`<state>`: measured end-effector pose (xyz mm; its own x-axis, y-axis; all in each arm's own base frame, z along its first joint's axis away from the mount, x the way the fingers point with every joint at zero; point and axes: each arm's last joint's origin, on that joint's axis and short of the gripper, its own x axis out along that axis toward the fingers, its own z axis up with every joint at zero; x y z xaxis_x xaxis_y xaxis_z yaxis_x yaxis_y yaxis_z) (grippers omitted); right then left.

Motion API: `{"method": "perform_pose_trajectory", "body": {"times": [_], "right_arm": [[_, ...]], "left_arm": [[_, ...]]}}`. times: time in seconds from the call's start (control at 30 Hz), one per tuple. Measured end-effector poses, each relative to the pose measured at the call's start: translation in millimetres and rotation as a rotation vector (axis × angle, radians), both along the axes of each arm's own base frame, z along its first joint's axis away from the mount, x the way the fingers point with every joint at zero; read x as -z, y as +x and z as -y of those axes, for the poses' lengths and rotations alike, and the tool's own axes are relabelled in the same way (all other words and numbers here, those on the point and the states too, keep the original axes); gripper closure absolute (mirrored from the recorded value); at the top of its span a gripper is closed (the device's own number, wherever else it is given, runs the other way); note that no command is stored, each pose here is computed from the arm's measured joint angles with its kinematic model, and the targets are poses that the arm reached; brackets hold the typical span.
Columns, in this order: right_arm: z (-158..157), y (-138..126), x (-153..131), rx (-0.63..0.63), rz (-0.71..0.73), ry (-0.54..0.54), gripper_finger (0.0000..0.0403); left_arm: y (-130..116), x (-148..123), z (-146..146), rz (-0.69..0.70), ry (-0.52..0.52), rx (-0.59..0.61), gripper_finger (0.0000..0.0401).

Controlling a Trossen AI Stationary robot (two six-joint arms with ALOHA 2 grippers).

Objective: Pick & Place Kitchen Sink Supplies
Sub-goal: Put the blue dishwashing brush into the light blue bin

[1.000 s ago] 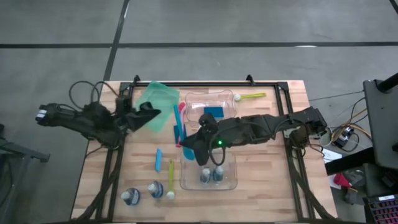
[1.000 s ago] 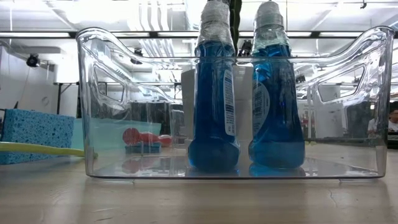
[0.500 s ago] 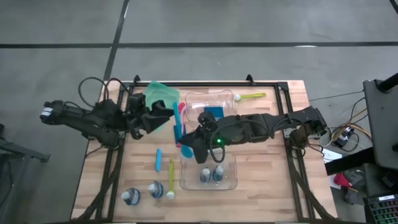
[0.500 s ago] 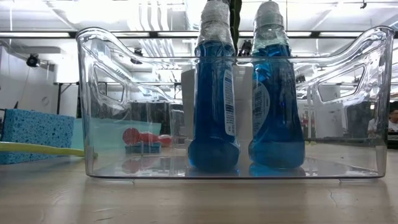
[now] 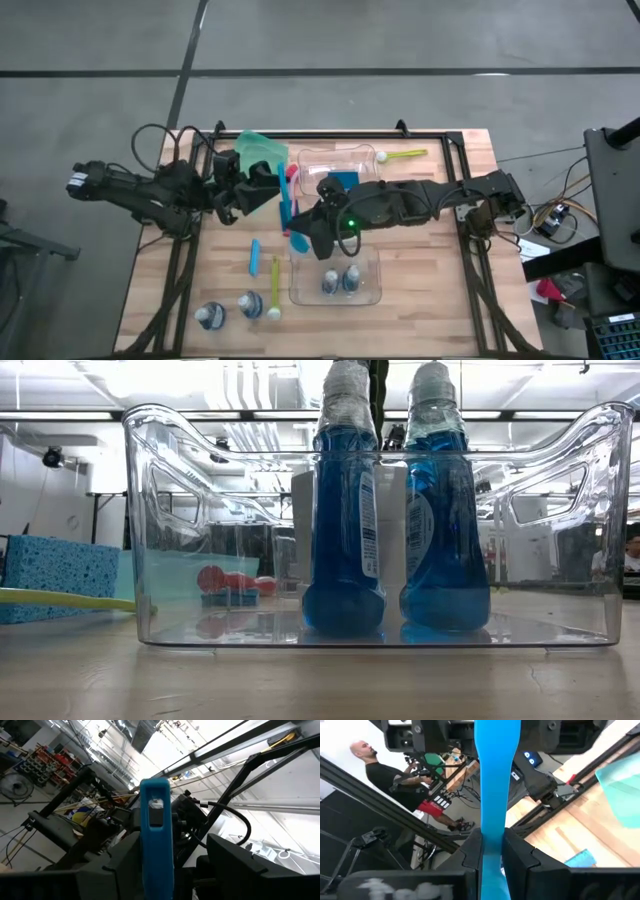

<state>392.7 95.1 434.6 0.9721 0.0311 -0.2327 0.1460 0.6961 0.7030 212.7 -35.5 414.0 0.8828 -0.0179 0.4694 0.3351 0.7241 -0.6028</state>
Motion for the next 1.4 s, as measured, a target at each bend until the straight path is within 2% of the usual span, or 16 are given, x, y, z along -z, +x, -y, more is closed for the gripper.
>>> {"method": "perform_pose_trajectory", "body": {"times": [0.27, 0.83, 1.1, 1.4], "right_arm": [[2, 1, -2, -0.009, 0.017, 0.004, 0.0359], [2, 1, -3, -0.025, 0.025, 0.006, 0.0355], [3, 1, -3, -0.023, 0.028, 0.008, 0.0312], [3, 1, -7, -0.031, 0.043, -0.043, 0.0258]], "left_arm": [[-1, -1, -1, 0.003, -0.003, -0.009, 0.0200], [-1, 0, -2, -0.005, -0.001, -0.018, 0.0332], [-7, -4, -4, 0.015, 0.001, -0.026, 0.0316], [-29, -15, -12, 0.069, 0.019, -0.096, 0.0323]]}}
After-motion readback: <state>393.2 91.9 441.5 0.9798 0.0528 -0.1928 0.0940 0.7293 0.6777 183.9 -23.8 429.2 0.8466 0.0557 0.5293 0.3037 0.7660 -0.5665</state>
